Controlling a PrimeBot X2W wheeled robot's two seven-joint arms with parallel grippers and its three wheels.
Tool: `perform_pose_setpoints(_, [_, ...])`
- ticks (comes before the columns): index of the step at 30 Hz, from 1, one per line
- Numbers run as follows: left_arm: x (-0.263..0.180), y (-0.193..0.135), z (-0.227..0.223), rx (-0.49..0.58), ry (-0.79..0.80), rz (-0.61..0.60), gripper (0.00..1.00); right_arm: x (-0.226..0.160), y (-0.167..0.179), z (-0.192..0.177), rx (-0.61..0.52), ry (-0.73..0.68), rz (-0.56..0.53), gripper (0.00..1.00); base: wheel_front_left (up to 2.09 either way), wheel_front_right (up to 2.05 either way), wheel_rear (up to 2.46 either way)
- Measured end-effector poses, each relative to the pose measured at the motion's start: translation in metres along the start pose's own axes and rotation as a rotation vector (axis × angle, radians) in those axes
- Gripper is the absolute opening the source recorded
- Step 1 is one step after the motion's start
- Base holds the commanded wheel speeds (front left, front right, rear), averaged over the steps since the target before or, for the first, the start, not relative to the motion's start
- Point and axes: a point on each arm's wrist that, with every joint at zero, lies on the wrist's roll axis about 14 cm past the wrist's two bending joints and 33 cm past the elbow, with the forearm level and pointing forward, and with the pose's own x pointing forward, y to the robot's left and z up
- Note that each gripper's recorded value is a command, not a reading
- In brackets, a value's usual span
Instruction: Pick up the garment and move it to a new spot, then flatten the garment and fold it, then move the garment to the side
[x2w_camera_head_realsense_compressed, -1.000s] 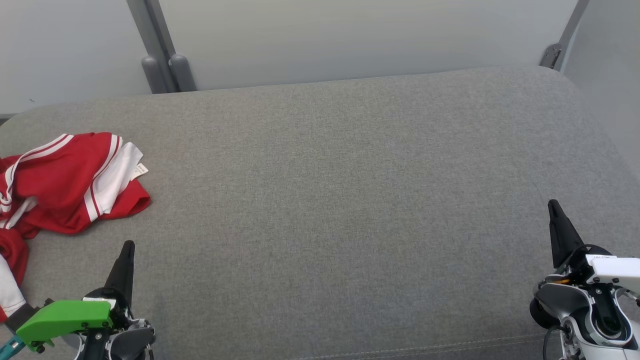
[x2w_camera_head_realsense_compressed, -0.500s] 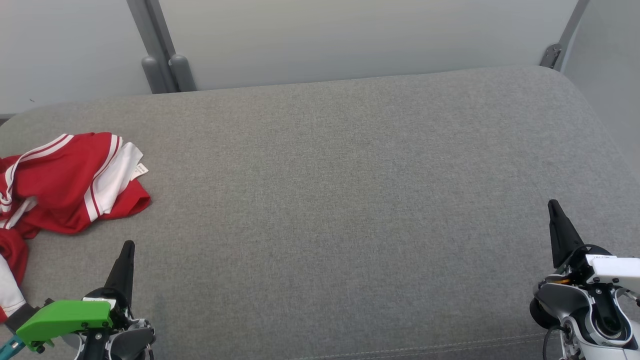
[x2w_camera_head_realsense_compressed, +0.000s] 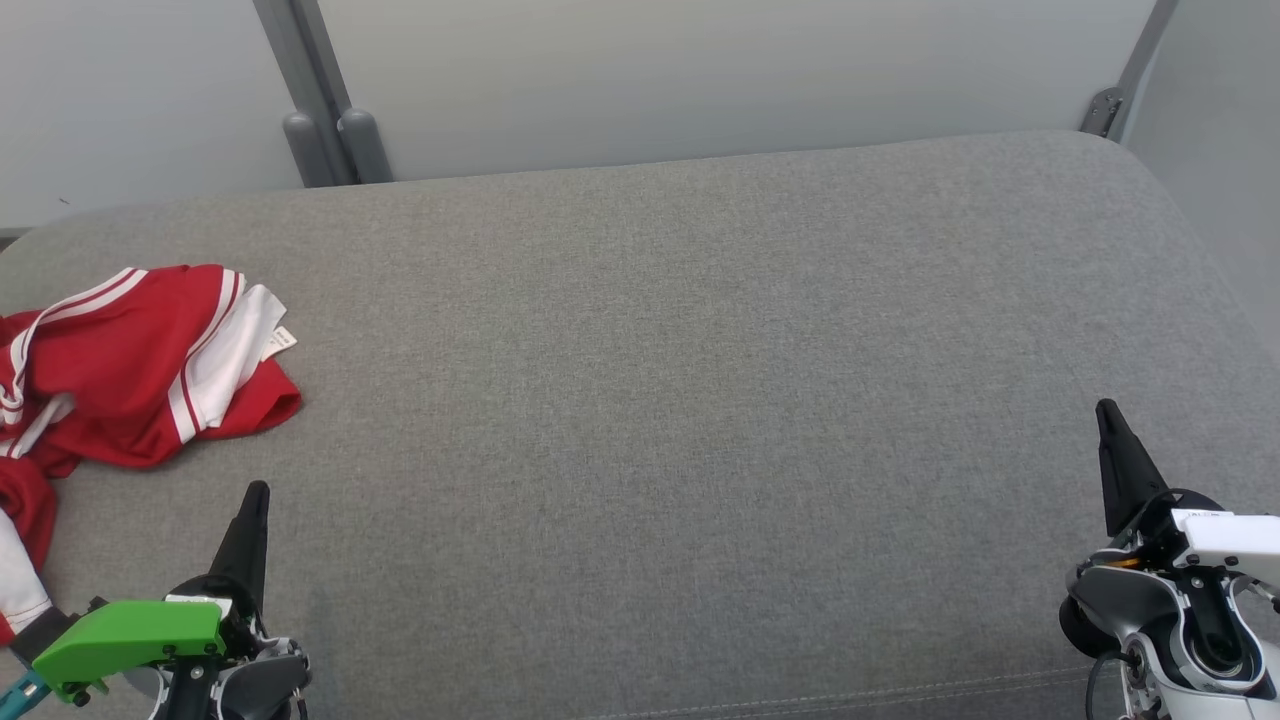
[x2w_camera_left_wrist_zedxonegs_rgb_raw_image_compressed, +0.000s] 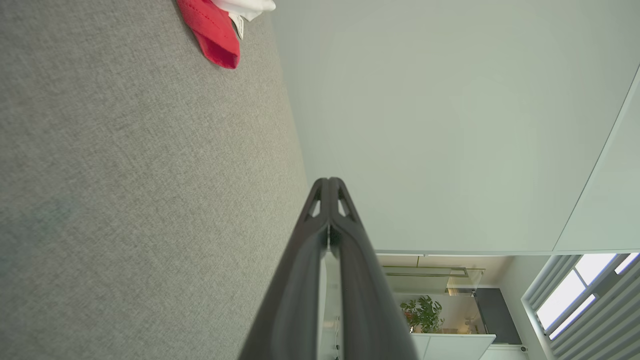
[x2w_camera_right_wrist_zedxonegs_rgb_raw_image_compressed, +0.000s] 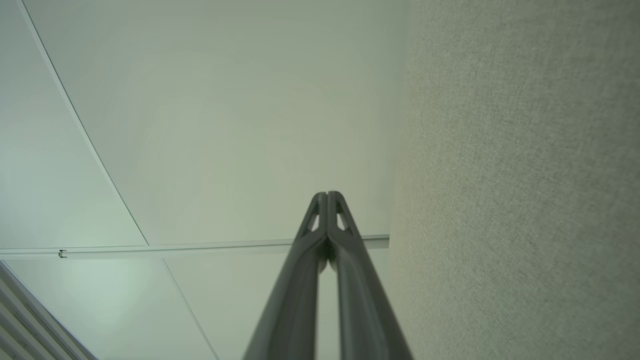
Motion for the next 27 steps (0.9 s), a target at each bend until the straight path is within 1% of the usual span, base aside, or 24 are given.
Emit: perform_pose_setpoints(27, [0.0000,0.0000,0.0000,0.000,0.000,0.000,0.00,0.0000,0.0000,0.0001,0.000,0.000,0.000,0.00,0.00,0.00,0.00])
